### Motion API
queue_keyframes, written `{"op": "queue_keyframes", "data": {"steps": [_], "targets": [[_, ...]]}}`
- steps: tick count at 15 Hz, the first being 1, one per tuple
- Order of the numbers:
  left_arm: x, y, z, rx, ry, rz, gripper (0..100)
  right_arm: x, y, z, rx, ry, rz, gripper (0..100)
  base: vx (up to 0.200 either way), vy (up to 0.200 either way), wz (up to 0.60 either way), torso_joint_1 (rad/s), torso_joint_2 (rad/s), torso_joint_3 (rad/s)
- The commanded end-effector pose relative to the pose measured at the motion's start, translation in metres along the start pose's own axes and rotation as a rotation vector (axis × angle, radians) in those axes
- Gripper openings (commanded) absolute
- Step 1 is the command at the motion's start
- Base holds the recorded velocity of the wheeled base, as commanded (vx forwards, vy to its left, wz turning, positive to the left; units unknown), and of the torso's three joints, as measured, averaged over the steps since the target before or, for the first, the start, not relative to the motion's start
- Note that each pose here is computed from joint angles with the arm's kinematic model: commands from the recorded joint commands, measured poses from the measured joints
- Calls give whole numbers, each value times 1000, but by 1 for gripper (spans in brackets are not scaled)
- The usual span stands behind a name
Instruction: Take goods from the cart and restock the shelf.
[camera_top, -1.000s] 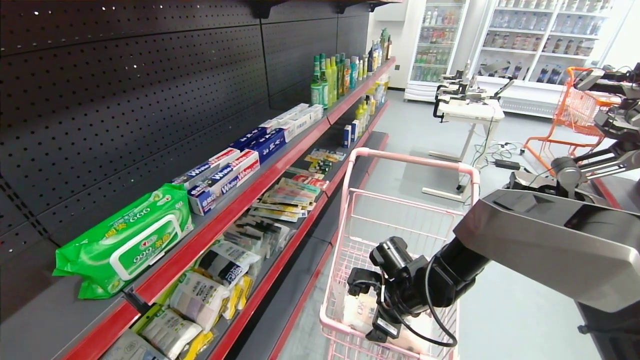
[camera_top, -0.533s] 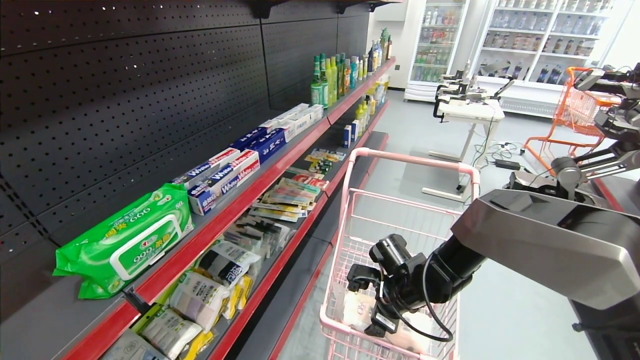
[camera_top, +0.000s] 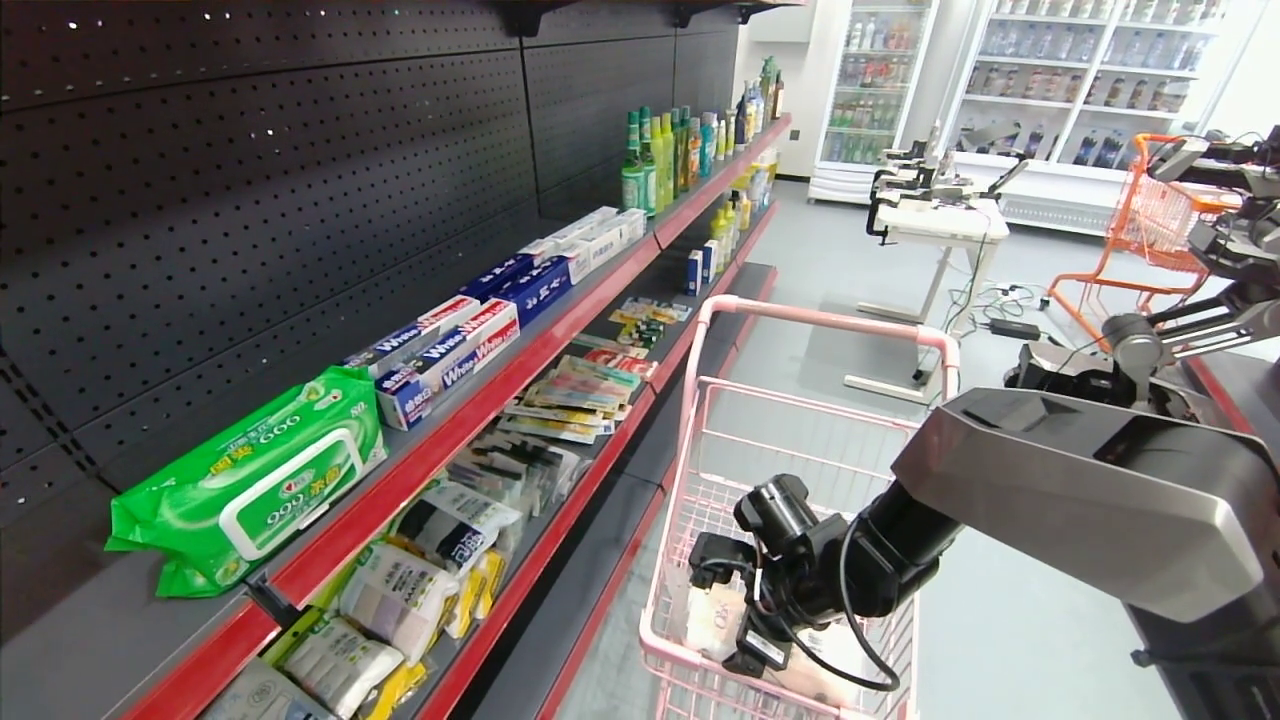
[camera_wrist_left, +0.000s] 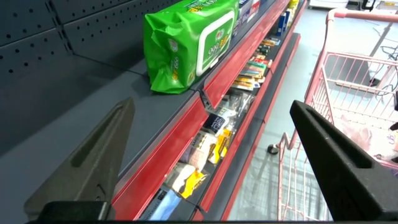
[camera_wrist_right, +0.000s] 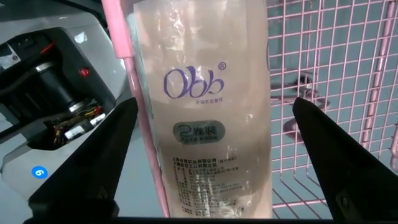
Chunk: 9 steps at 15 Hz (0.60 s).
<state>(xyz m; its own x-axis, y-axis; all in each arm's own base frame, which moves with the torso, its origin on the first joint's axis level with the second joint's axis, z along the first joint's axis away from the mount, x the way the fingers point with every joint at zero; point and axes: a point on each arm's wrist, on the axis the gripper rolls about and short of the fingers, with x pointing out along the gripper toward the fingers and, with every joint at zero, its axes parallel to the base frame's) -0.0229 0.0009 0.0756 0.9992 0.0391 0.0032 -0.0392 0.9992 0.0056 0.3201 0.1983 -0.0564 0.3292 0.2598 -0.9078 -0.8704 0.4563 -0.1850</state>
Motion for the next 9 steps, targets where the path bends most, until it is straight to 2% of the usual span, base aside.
{"op": "queue_keyframes", "data": {"steps": [1,6,8,9], "targets": [[0,0,0,0,2,1,100,1,0,0,-1,3,2,100,0,0,0,-115,246,129],[0,0,0,0,2,1,100,0,0,0,5,-2,1,100,0,0,0,-147,335,178],[0,0,0,0,2,1,100,-1,-1,1,13,-17,14,100,0,0,0,-36,83,49],[0,0,0,-1,2,-1,100,-5,-2,5,23,-64,60,100,0,0,0,0,0,0]]}}
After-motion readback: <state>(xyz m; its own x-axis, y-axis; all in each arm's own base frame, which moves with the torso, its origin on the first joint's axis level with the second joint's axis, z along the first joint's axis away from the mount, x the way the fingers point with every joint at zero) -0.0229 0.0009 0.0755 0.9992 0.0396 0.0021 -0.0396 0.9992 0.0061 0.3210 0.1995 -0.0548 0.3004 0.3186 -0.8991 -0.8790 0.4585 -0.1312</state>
